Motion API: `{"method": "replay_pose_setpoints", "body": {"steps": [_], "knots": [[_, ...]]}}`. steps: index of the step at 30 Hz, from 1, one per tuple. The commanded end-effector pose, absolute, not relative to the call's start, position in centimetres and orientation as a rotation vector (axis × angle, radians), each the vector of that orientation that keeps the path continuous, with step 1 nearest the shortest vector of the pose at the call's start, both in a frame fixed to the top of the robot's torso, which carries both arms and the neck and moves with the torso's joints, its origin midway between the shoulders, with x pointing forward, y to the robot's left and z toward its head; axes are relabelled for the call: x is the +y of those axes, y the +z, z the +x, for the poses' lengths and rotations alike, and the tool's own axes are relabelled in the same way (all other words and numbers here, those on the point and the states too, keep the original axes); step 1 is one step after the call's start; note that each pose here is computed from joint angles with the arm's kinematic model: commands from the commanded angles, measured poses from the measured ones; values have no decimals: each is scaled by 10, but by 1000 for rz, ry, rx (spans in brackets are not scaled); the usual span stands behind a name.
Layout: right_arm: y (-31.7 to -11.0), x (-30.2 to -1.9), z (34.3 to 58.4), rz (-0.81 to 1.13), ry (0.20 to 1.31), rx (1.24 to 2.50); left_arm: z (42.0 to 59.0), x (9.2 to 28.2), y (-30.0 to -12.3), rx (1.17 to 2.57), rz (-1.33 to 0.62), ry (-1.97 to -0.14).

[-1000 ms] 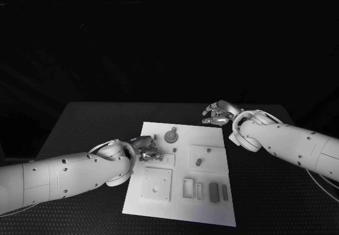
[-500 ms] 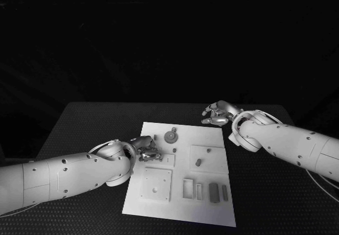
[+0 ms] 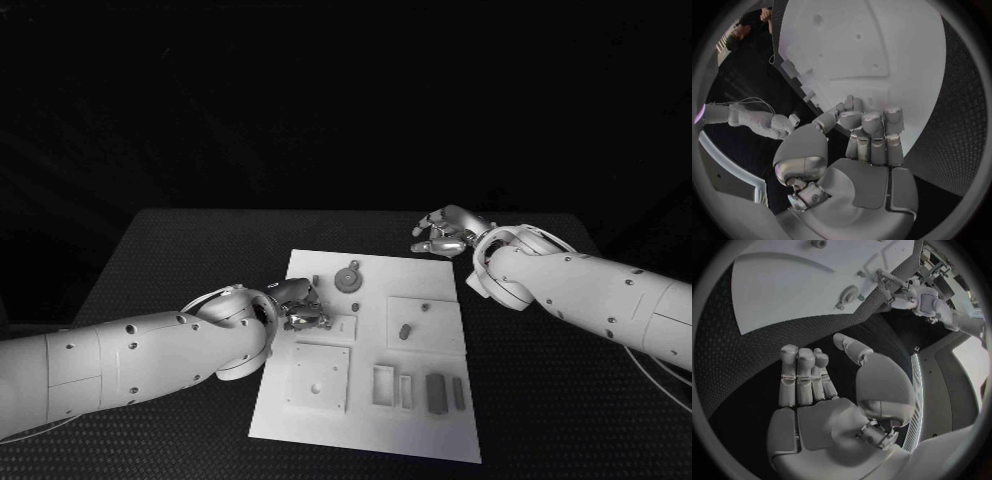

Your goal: Assemble the parts on the task board

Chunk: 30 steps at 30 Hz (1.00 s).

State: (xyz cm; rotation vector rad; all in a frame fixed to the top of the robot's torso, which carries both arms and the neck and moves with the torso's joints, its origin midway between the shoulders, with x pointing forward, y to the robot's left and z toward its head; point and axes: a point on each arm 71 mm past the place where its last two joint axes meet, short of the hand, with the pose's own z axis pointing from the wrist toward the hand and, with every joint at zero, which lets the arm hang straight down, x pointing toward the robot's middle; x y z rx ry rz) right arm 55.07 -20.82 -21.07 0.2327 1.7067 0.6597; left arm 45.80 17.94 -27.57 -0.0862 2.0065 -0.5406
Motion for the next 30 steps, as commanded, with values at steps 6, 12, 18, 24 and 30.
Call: {"method": "replay_pose_setpoints", "body": {"steps": [6,12,18,24,30], "knots": [[-211,-209,551,227,663,1712,455,176,-280,2051,-55,-546],[-211,-208,551,227,666,1712,455,176,-281,2058,-49,-545],[-211,-208,551,226,667,1712,454,177,-281,2066,-42,-543],[-211,-207,551,226,668,1712,454,177,-281,2071,-38,-543],[-211,-207,551,226,668,1712,453,176,-281,2076,-33,-547]]}}
